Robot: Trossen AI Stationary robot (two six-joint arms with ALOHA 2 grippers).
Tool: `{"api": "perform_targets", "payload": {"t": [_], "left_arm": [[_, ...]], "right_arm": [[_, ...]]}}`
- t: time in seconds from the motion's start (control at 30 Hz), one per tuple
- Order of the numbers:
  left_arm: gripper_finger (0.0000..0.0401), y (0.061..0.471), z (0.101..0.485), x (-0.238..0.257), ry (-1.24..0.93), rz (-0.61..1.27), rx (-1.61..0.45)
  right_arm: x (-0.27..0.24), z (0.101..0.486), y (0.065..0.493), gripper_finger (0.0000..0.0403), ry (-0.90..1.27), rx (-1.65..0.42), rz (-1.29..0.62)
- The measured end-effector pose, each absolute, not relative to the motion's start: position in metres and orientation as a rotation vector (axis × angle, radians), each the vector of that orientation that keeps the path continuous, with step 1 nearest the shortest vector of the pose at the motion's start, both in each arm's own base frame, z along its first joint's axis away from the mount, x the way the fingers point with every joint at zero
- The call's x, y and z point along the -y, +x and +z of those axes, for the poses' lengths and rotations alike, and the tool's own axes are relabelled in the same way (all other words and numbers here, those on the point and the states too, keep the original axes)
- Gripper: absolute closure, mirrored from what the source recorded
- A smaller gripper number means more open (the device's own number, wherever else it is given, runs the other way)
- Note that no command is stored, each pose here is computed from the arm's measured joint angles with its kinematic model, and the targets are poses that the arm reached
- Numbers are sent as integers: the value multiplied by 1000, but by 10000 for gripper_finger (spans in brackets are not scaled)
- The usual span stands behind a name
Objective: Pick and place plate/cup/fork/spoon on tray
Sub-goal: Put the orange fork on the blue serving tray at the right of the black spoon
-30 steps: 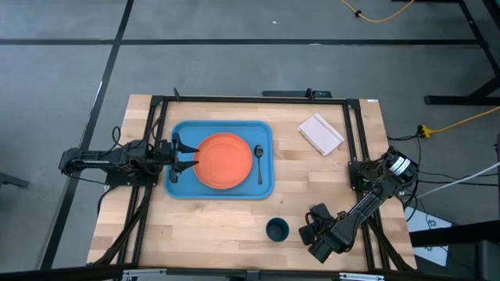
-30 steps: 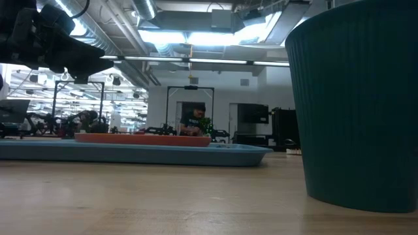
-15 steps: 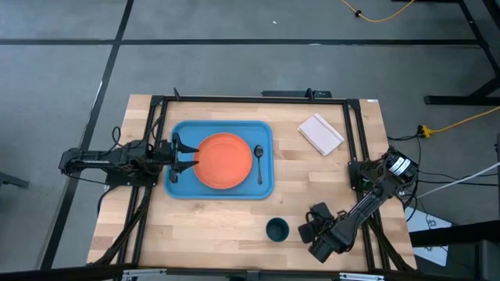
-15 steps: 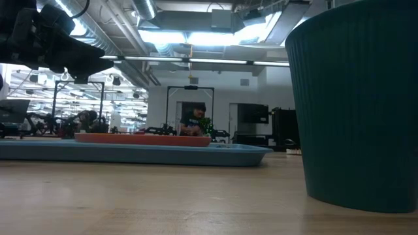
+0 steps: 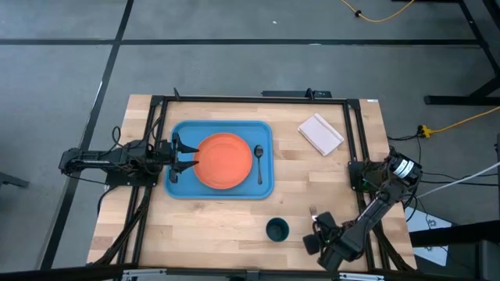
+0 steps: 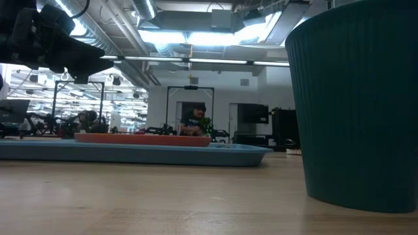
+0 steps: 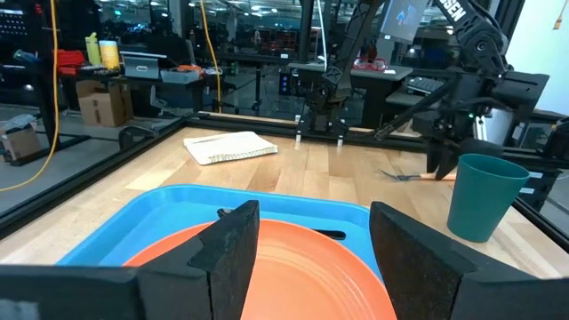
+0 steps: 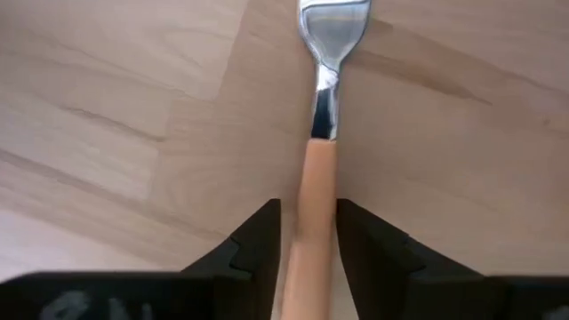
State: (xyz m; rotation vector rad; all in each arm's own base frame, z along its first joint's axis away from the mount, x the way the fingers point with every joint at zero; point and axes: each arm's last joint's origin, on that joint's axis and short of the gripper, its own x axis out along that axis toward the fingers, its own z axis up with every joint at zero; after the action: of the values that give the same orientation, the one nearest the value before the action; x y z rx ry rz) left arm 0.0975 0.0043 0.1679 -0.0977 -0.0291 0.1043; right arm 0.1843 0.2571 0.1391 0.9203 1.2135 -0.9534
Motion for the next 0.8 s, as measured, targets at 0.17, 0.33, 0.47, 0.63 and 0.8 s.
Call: {"api": "perform_targets", "payload": {"t": [0.17, 0.33, 0.47, 0.63, 0.8], "left_arm": [[193, 98, 168, -4, -98, 104, 29], [193, 98, 168, -4, -98, 104, 29], [193, 98, 168, -4, -98, 104, 29], [193, 98, 168, -4, -97, 104, 29], [193, 98, 168, -4, -97, 104, 29]], "right_arm": [[-253, 135, 184, 316, 913, -1225, -973], [-250, 134, 184, 352, 913, -1229, -980], [-249, 135, 184, 352, 887, -1199, -986], [-246, 144, 185, 352, 811, -1126, -1032], [-242, 158, 189, 352, 744, -1074, -1079]]}}
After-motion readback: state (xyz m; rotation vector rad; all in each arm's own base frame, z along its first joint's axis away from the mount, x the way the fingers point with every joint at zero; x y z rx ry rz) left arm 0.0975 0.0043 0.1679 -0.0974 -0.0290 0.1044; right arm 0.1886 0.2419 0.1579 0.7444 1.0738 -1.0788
